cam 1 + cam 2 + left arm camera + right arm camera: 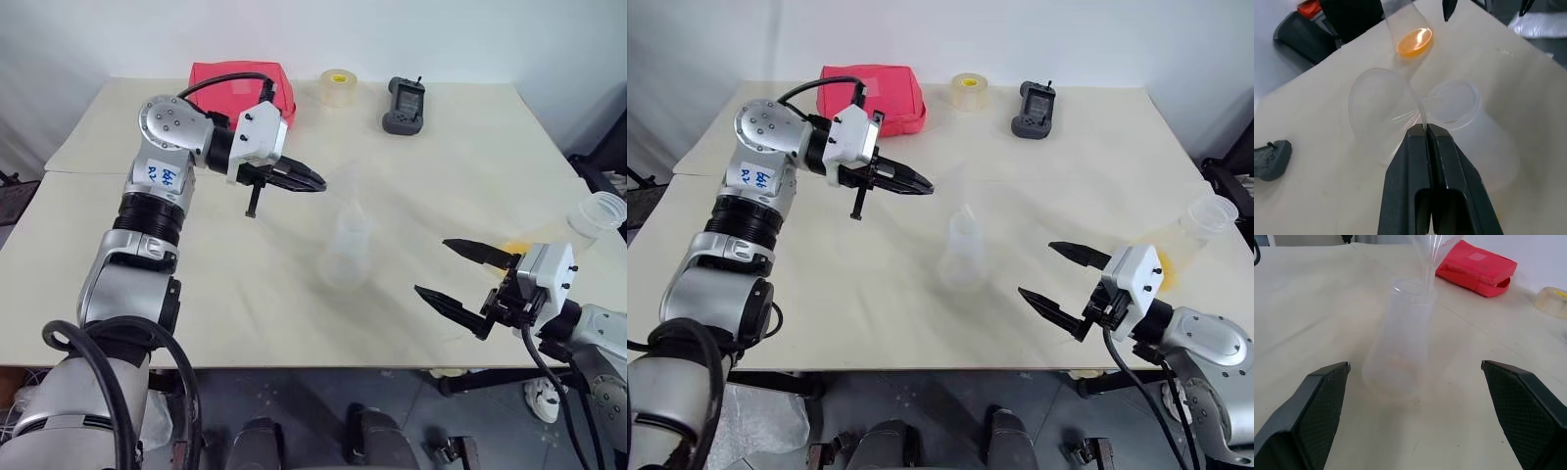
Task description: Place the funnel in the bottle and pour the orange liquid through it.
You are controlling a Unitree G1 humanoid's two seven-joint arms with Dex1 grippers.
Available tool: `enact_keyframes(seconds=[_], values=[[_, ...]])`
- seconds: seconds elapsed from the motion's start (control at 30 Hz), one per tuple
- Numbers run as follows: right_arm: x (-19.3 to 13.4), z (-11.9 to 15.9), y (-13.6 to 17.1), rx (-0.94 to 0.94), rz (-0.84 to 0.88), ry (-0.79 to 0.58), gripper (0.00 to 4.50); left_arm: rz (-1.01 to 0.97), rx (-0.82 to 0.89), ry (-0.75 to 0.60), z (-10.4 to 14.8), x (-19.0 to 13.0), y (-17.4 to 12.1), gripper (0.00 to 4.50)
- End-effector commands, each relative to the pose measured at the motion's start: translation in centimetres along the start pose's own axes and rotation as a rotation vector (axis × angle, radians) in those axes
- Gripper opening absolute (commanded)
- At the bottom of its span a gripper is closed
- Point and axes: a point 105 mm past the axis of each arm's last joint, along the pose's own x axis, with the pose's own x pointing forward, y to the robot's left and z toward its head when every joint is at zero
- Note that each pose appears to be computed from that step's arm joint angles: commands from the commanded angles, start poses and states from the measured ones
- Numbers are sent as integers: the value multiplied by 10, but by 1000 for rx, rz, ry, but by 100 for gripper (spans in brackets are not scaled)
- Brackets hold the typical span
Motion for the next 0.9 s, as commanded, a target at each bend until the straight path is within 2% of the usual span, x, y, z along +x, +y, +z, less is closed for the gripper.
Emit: enact_keyframes(seconds=[0.03, 0.37, 0.47, 0.63, 0.9], values=[[2, 9, 5, -33, 9, -25, 450, -143, 88, 19, 12, 3, -7, 3], [0, 7, 6, -34, 3, -15, 450, -271, 162, 71, 21, 10, -15, 3], [0, 7, 6, -36, -1, -16, 450, -315, 189, 58, 30, 11, -17, 63], [-1, 7, 5, -40, -10, -13, 450, -307, 212, 17, 41, 13, -11, 209], [-12, 10, -1, -51, -97, 6, 450, -195, 60, -59, 43, -7, 1, 446]])
